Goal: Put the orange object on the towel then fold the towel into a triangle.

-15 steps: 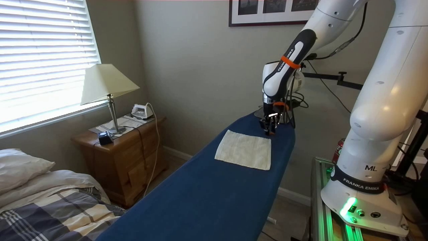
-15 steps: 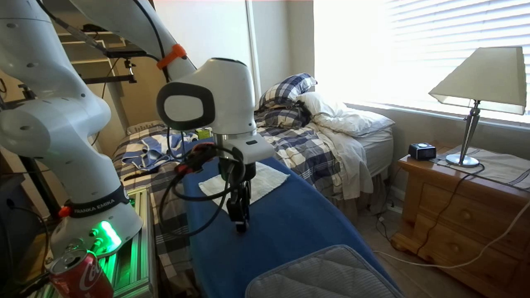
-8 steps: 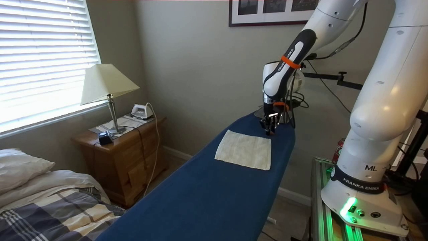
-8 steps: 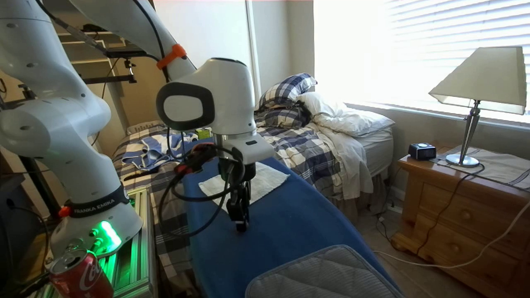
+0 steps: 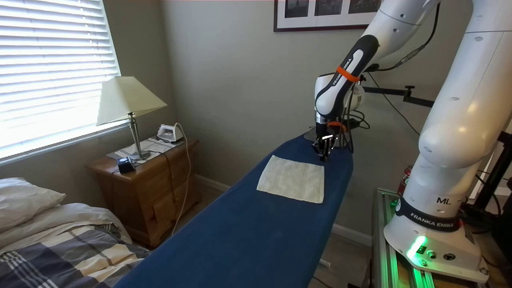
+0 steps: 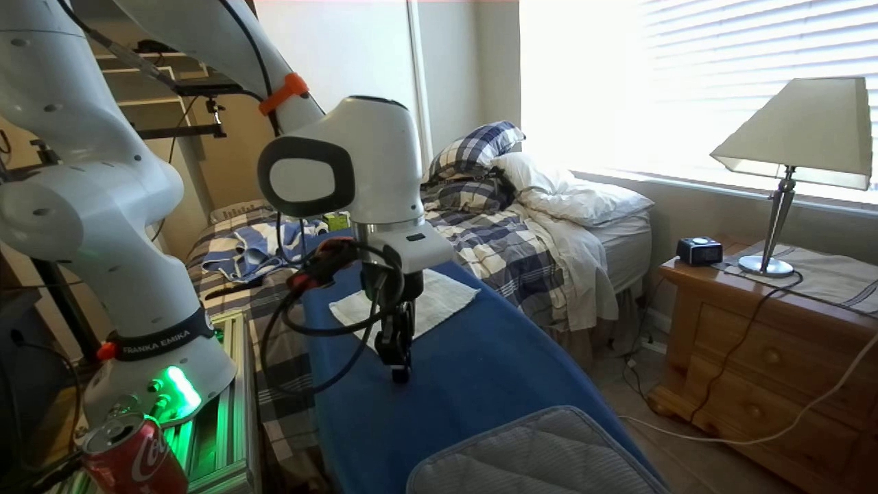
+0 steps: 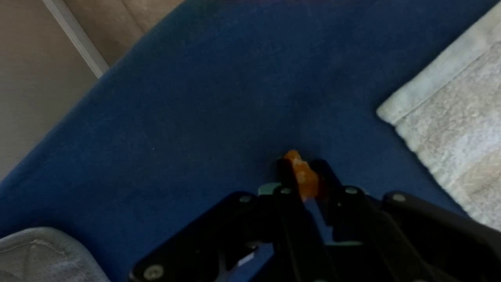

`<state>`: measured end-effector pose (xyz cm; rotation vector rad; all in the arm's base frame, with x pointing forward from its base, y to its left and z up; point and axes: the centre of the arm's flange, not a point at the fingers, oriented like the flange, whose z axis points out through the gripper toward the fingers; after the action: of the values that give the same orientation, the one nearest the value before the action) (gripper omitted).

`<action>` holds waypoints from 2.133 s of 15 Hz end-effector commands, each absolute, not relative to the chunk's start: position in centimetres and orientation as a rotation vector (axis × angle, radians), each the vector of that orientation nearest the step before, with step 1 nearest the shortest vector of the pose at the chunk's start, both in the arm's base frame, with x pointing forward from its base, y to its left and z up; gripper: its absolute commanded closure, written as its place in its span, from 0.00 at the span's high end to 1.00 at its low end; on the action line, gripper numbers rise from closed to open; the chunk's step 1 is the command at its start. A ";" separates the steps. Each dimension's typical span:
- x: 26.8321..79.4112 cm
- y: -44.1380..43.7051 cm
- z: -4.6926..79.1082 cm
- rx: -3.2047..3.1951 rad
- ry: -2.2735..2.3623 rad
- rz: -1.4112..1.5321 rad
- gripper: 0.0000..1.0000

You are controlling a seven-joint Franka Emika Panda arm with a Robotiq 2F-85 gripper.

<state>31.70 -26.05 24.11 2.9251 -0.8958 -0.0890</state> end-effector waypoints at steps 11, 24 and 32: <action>33.6 -24.0 26.8 2.931 -0.759 -0.056 0.27; 34.0 -22.9 26.4 2.952 -0.715 -0.121 0.74; 33.3 -23.2 25.7 2.952 -0.735 -0.170 0.77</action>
<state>33.80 -22.99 25.86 2.9585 -0.7384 -0.1471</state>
